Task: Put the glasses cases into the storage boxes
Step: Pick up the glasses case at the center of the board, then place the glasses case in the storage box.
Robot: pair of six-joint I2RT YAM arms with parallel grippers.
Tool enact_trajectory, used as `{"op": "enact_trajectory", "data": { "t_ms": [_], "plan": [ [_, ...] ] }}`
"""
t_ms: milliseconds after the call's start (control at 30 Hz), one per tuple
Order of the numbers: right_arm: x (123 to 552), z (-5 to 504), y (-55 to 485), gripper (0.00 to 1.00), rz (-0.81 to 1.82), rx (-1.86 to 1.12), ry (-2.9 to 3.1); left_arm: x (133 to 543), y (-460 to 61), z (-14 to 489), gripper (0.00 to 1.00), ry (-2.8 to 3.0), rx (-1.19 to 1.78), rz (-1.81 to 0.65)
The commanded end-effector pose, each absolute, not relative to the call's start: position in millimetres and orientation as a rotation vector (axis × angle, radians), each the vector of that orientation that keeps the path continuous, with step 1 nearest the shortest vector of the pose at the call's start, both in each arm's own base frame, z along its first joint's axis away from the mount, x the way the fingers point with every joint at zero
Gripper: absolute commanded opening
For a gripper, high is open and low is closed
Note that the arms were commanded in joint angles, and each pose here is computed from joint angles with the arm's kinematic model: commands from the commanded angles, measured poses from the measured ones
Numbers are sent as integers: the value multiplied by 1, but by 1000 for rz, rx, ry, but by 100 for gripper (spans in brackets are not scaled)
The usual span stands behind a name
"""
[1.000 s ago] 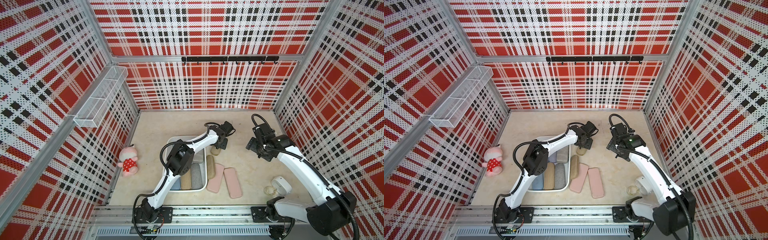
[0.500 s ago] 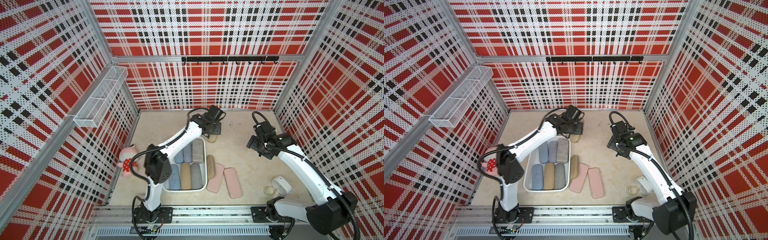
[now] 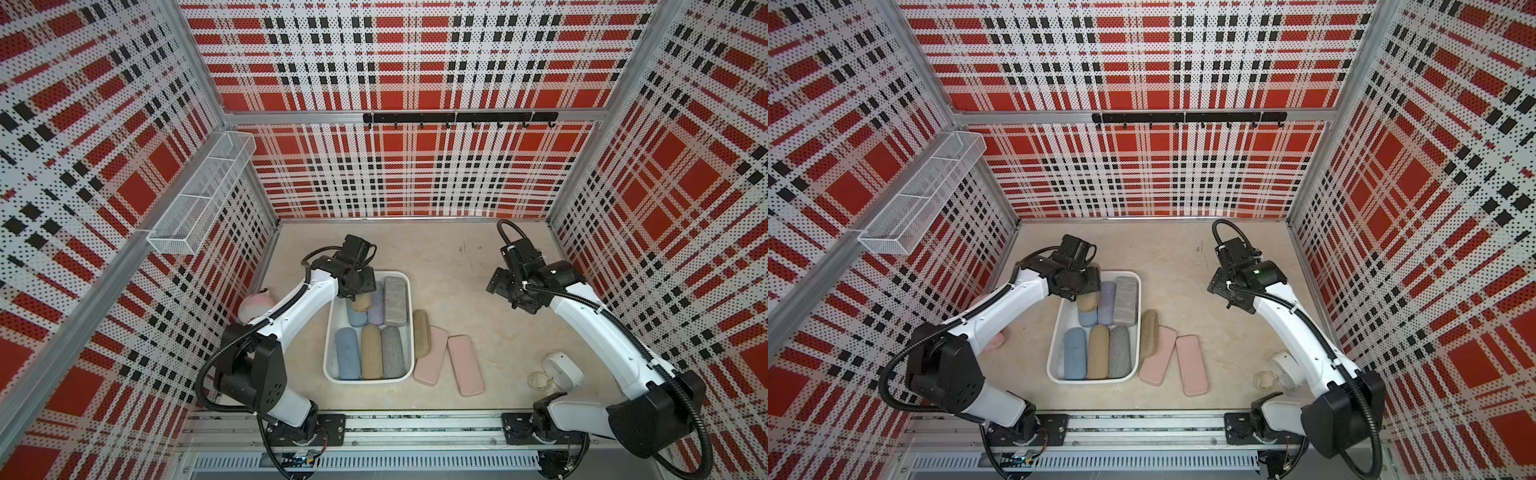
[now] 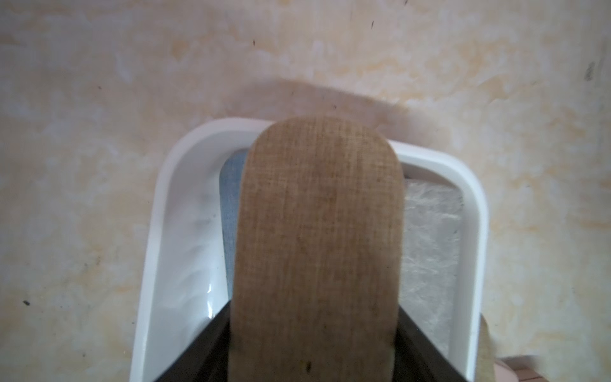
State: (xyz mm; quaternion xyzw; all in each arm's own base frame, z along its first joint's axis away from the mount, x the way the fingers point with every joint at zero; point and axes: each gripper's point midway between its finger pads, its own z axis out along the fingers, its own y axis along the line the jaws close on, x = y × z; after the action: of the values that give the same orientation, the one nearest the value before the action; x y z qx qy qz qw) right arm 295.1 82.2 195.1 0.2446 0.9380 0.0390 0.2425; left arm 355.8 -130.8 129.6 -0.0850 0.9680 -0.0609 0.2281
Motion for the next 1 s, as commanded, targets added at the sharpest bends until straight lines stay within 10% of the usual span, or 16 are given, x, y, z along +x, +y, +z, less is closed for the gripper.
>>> {"op": "enact_trajectory", "data": {
  "t_ms": [0, 967],
  "plan": [
    [296, 195, 100, 87, 127, 648, 2570, 376, -140, 127, 65, 2609, -198, -211],
    [281, 177, 133, 87, 176, 594, 2629, 374, -178, 78, 76, 2694, -74, -158]
  ]
}}
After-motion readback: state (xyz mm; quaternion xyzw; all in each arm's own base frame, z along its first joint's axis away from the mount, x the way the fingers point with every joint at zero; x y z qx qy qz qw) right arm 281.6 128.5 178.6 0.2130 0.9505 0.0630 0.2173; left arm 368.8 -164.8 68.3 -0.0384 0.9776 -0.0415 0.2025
